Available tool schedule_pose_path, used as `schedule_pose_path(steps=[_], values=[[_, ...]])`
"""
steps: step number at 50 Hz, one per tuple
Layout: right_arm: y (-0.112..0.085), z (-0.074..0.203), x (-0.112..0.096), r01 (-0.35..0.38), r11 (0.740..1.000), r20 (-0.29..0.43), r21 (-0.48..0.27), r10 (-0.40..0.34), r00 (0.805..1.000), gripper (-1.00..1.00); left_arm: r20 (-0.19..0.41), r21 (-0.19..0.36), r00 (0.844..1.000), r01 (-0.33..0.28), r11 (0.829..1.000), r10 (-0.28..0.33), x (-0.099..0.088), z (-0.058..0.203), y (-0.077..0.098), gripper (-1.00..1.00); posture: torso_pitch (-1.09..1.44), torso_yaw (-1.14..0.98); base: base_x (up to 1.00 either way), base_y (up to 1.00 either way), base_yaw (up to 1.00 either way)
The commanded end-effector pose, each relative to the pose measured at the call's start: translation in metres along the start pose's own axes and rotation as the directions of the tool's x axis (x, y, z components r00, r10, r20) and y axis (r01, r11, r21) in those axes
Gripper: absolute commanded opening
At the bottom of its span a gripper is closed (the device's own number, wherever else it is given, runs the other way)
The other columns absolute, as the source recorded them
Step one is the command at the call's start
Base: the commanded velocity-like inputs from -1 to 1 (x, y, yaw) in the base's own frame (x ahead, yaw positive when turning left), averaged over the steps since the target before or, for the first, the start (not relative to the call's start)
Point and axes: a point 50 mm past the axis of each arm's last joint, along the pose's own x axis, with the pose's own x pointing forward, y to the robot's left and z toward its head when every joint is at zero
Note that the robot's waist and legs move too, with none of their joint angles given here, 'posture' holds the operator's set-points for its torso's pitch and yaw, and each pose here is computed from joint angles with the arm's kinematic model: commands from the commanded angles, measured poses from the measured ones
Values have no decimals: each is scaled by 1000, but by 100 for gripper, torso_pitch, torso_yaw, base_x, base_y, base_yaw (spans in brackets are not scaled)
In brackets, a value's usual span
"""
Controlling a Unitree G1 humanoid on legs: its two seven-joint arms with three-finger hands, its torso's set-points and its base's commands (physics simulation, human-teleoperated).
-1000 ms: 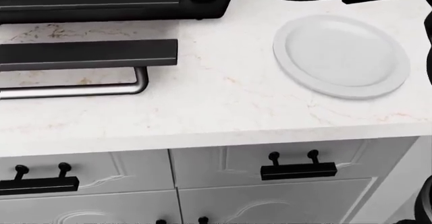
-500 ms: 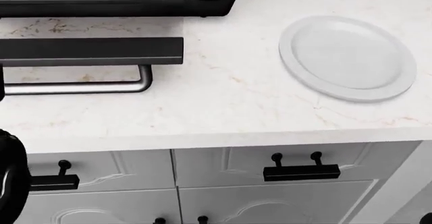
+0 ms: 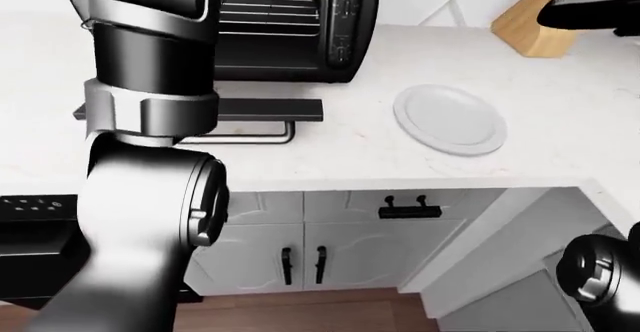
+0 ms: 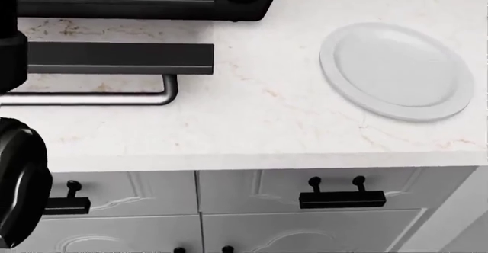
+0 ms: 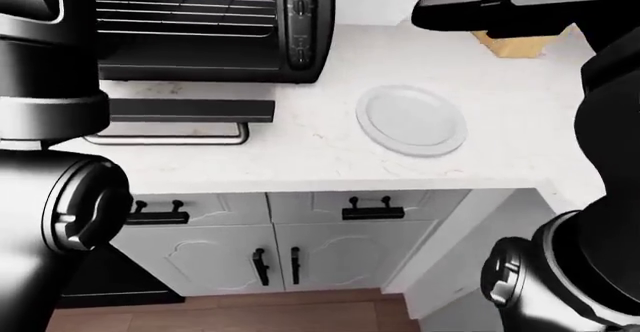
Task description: Pick the scone from the rack and place it on the plate on the counter.
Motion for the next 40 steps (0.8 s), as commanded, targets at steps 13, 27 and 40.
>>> schedule_pose_path(steps=[13, 27, 40], values=[[-22, 24, -8, 60, 998, 57, -27, -58, 997, 100, 142, 19, 990, 1, 1000, -4, 14, 32, -6, -100, 0, -8, 0, 0, 0], [-50, 39, -12, 132, 989, 62, -68, -128, 990, 100, 175, -1, 984, 36, 999, -36, 23, 41, -20, -100, 0, -15, 0, 0, 0], [-65, 42, -17, 170, 980, 42, -103, -166, 985, 100, 204, -24, 977, 65, 998, -59, 29, 47, -31, -100, 0, -22, 0, 0, 0]])
